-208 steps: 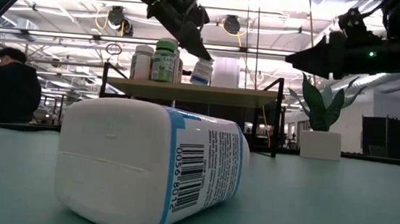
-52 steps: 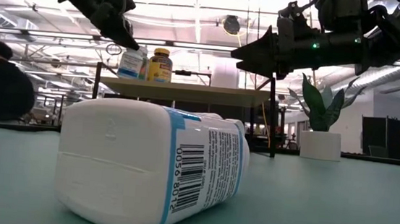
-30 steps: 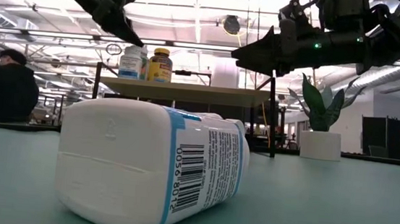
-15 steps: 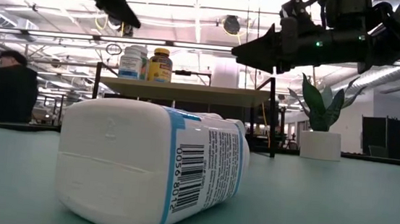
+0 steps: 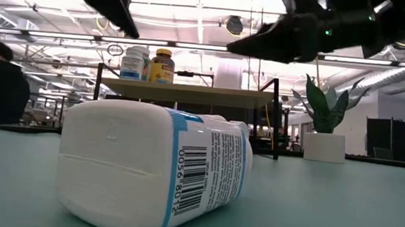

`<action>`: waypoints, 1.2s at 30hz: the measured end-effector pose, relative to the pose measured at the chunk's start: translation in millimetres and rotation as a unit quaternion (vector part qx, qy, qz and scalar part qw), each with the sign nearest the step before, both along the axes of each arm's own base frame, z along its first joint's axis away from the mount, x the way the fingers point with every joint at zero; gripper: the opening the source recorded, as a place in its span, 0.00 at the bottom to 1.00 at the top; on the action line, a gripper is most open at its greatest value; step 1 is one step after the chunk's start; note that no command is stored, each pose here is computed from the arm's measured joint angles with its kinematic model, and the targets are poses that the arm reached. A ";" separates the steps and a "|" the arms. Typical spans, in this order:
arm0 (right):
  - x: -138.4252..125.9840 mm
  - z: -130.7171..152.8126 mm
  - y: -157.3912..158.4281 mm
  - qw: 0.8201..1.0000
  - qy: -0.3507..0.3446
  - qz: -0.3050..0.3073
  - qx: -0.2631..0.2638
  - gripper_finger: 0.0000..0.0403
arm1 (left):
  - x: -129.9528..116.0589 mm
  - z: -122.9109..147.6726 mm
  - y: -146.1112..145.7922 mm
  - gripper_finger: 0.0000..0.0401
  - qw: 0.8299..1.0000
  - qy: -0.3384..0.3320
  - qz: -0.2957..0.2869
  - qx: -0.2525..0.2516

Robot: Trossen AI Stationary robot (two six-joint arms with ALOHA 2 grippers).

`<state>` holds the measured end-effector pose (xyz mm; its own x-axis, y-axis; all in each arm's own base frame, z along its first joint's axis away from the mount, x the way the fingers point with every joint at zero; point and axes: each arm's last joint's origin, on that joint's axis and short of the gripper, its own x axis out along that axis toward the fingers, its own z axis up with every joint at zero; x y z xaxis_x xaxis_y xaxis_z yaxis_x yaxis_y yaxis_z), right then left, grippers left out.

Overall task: Pick and place medicine bottles onto shelf by color
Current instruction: Put the white violet medicine bottle on the shelf

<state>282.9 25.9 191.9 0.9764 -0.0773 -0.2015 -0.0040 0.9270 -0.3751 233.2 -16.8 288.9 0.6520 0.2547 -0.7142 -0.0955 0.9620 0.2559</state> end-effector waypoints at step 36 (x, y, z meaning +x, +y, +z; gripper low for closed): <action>121.3 -35.7 39.6 0.722 0.183 0.138 -0.653 0.67 | -55.4 -28.9 -16.1 0.13 0.953 0.079 0.268 0.113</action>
